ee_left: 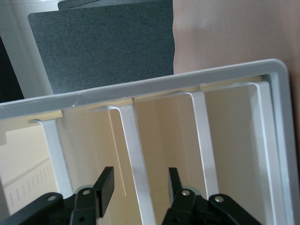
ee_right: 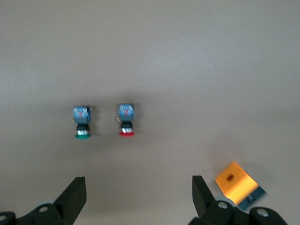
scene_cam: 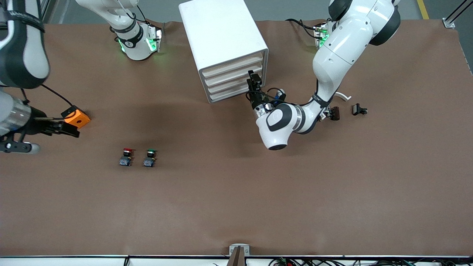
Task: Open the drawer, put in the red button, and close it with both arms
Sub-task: 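Pull the drawer open with the left gripper while the right gripper grasps the button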
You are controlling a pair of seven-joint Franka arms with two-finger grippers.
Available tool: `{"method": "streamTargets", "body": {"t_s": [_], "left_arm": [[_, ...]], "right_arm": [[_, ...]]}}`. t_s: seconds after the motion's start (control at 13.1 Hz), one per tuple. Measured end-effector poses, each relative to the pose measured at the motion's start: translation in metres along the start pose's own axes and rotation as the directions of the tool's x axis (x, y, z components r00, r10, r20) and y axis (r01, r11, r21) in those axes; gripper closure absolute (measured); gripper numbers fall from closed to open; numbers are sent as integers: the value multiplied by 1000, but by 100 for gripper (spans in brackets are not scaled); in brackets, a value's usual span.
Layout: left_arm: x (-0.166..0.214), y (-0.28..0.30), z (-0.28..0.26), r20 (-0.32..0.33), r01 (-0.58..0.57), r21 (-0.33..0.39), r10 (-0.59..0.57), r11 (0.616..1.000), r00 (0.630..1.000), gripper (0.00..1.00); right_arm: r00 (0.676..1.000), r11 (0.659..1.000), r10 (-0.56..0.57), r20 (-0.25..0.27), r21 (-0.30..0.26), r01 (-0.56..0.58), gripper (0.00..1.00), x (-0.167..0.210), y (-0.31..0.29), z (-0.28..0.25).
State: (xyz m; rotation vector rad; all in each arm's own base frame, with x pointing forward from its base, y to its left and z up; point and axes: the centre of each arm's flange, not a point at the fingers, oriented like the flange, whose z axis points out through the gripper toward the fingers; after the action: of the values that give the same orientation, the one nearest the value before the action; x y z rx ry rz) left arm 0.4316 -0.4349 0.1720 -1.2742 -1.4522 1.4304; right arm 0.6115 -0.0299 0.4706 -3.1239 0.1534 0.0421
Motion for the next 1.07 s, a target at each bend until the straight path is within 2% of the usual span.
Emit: {"method": "streamTargets", "body": {"t_s": [0.08, 0.23, 0.31, 0.46, 0.76, 0.92, 1.07], "left_arm": [[-3, 1, 3, 12, -2, 14, 2, 1000, 1000, 46], [-6, 2, 9, 16, -4, 27, 3, 1000, 1000, 60], [-7, 3, 12, 12, -4, 30, 3, 1000, 1000, 61], [-8, 4, 13, 13, -2, 28, 2, 1000, 1000, 81], [-5, 9, 11, 37, 4, 42, -5, 999, 999, 82], [-4, 10, 10, 41, 6, 46, -8, 999, 999, 82], [-1, 12, 4, 61, 12, 48, -15, 999, 998, 82]], "right_arm": [[1000, 1000, 5, -20, 5, -5, 0, 3, -9, 17], [999, 1000, 21, -47, 22, -20, 0, 11, -17, 59], [998, 999, 26, -52, 24, -25, 0, 16, -17, 80], [998, 999, 33, -54, 20, -32, 0, 25, -16, 120], [996, 998, 58, -75, 10, -58, 0, 38, -9, 192], [991, 997, 76, -107, 8, -76, 0, 30, -8, 235], [991, 997, 81, -103, 6, -81, 0, 21, -8, 254]]}}
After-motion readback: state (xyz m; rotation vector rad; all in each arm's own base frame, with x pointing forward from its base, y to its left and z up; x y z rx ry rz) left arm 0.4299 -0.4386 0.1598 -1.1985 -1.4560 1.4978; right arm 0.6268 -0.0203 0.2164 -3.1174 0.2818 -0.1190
